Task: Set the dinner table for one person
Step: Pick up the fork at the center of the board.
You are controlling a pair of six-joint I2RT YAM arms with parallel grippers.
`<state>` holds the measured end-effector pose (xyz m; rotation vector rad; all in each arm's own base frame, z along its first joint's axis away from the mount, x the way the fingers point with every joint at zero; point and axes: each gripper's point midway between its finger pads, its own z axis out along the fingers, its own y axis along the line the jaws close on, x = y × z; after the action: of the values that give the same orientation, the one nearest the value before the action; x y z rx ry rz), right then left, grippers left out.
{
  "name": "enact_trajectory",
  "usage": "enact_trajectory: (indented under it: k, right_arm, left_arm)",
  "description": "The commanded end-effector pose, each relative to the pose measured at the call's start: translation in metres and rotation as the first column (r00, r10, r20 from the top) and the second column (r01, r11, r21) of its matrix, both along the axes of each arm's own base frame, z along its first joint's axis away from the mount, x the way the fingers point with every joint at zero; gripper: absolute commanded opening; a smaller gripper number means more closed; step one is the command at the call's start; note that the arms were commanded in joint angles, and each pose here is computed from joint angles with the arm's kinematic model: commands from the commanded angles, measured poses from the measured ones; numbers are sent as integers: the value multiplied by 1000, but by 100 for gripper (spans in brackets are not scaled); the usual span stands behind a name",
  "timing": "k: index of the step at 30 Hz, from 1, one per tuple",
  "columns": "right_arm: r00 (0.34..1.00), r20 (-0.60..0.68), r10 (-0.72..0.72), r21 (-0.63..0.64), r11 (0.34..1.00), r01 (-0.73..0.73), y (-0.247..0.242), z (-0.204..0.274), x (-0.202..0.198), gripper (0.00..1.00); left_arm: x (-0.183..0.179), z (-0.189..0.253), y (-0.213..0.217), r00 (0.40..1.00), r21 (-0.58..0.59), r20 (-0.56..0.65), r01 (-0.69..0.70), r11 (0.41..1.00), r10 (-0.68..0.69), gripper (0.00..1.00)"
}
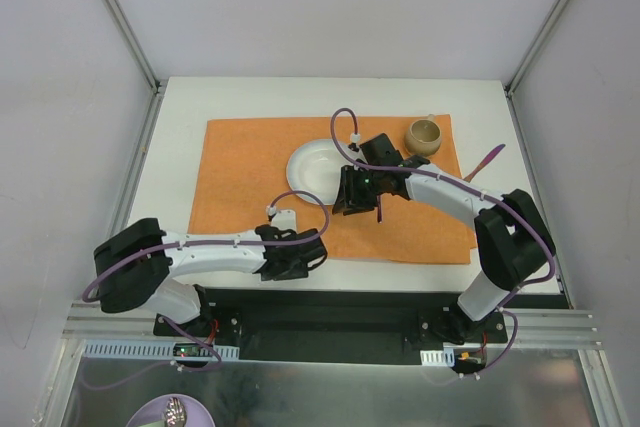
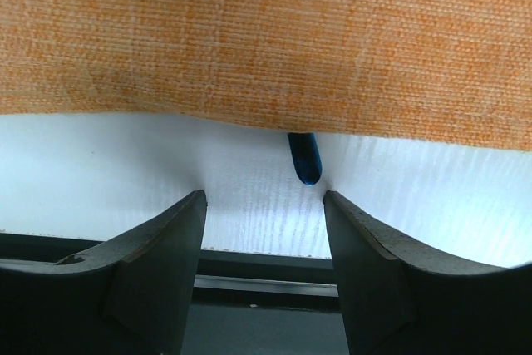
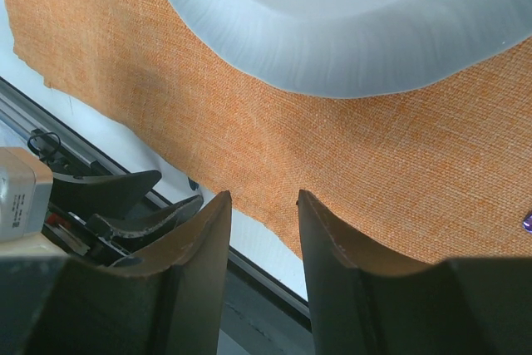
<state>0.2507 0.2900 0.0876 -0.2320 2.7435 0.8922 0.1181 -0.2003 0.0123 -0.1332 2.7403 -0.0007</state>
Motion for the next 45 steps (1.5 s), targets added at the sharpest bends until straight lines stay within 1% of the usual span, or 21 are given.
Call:
enact_trajectory:
  k: [1,6,10,23,31,39,45]
  right_arm:
    - [1000,8,-4,9,1000,4,2,3,1,41]
    - [1000,2,-7,10,1000,6,2,2,1,41]
    - [1000,3,-6,11,1000,6,2,4,0,41]
    - [1000,8,3,-1,1000,-3,-1,6,-1,41]
    - [1000,3,3,-9,1000,-3,-3,3,-4,41]
    - [1000,3,1,-12,1000,-1,-5,3,-5,41]
    - [1000,1,-4,-17,1000,4,-6,2,-5,41]
  left_arm:
    - [-3,3,-24,1000,-57,-7,22,998,-22,59]
    - [-7,4,-27,999,-58,-6,32,998,-33,59]
    - [-6,-1,-22,1000,-43,2,9,999,-9,59]
    - [4,-6,-29,999,-36,35,5,999,-4,60]
    - [13,-14,-12,998,-26,38,-52,998,53,60]
    - [19,-20,-6,998,-28,35,-60,998,61,60]
    - [16,-27,1,997,-12,22,-71,997,71,55]
